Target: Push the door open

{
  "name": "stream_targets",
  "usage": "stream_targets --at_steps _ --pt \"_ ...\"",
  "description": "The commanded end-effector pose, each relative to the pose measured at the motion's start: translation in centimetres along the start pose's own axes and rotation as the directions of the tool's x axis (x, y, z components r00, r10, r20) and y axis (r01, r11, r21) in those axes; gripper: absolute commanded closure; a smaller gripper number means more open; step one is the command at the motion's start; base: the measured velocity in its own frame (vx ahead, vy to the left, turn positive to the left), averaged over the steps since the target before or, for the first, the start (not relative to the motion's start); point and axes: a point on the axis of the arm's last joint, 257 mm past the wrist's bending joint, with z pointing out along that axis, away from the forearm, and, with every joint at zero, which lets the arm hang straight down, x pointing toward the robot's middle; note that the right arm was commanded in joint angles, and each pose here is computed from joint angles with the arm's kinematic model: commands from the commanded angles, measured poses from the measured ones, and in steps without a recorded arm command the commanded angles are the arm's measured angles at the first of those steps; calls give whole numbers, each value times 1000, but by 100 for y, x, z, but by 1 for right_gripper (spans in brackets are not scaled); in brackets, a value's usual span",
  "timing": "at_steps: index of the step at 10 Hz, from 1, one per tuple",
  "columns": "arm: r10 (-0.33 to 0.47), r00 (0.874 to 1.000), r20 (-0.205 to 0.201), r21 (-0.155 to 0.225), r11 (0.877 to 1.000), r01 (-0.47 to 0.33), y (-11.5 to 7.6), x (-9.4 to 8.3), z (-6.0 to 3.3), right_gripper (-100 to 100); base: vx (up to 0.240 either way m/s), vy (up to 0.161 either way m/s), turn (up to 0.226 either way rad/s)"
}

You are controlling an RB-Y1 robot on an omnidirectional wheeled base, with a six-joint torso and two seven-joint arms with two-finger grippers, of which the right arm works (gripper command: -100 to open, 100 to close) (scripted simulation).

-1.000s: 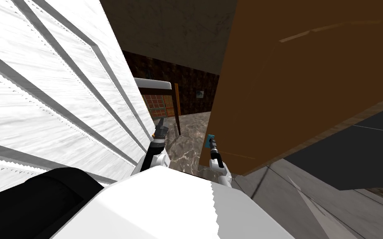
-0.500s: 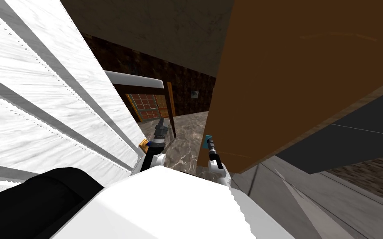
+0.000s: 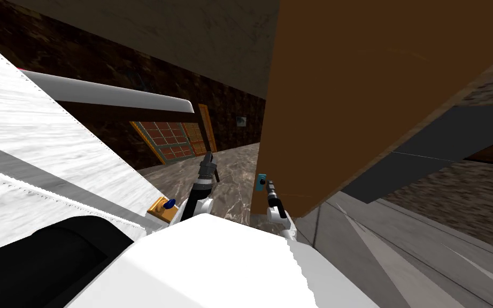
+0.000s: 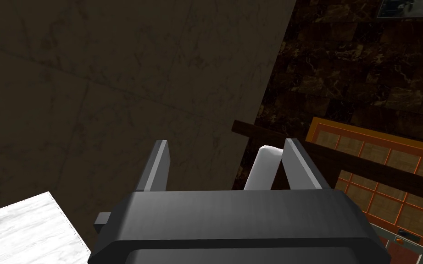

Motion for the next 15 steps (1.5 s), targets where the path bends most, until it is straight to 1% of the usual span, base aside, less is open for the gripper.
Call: stream_targets --at_steps 1,4,7,10,11,12,13,14,15 --pt "-17 999 -29 5 1000 18 -29 115 -82 -100 20 -26 -296" --pt "-22 997 -72 9 1000 23 -51 356 -203 -100 -96 -70 -96" --pt "-4 993 -118 9 1000 5 -33 699 -340 -100 -91 -34 -138" --pt "34 987 -155 7 999 -34 44 1054 -452 -100 -84 -18 -124" --pt "60 984 -169 3 998 -61 110 1236 -497 -100 -91 23 -128" --pt "75 982 -175 1 997 -76 149 1324 -513 -100 -113 56 -106" --pt "64 983 -170 3 998 -64 145 1255 -487 -100 -53 30 -18" --pt "32 984 -174 9 999 -31 66 1155 -500 -100 108 -4 8" --pt "17 984 -175 11 1000 -15 30 1098 -498 -100 200 3 16"
